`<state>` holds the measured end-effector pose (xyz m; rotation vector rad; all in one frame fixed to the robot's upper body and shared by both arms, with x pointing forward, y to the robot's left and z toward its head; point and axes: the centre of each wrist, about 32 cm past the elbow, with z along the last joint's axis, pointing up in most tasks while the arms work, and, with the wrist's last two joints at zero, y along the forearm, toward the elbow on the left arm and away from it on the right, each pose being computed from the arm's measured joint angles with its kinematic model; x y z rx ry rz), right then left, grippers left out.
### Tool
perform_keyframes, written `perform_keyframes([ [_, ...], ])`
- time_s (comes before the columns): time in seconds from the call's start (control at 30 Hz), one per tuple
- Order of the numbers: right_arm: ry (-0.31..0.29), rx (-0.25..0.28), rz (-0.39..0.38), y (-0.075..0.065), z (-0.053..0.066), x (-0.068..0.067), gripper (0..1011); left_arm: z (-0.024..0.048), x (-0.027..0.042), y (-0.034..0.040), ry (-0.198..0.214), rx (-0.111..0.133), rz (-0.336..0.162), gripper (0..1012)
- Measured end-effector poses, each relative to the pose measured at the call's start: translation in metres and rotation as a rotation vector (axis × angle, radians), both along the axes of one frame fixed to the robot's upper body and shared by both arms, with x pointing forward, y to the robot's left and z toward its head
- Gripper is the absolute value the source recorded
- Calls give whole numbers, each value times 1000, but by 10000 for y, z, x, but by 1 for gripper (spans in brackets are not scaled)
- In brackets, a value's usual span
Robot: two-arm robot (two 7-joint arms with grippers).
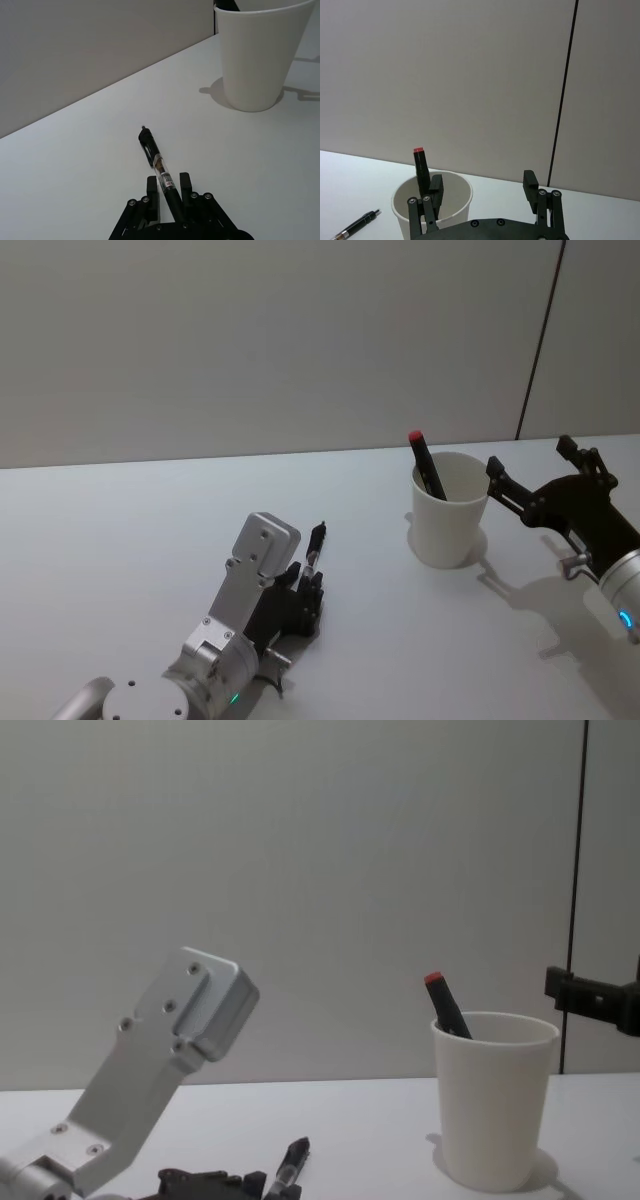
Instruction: Place the pen into the pen holder.
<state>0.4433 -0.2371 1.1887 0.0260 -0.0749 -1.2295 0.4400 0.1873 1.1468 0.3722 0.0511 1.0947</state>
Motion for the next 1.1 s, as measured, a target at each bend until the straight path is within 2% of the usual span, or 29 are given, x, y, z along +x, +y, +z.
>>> perform_keyframes([
  [0.87, 0, 0, 0, 0, 0, 0, 1002, 1, 0, 0, 0, 0, -1, 150],
  [1.1, 0, 0, 0, 0, 0, 0, 1002, 0, 3, 25, -12, 2, 2, 139],
])
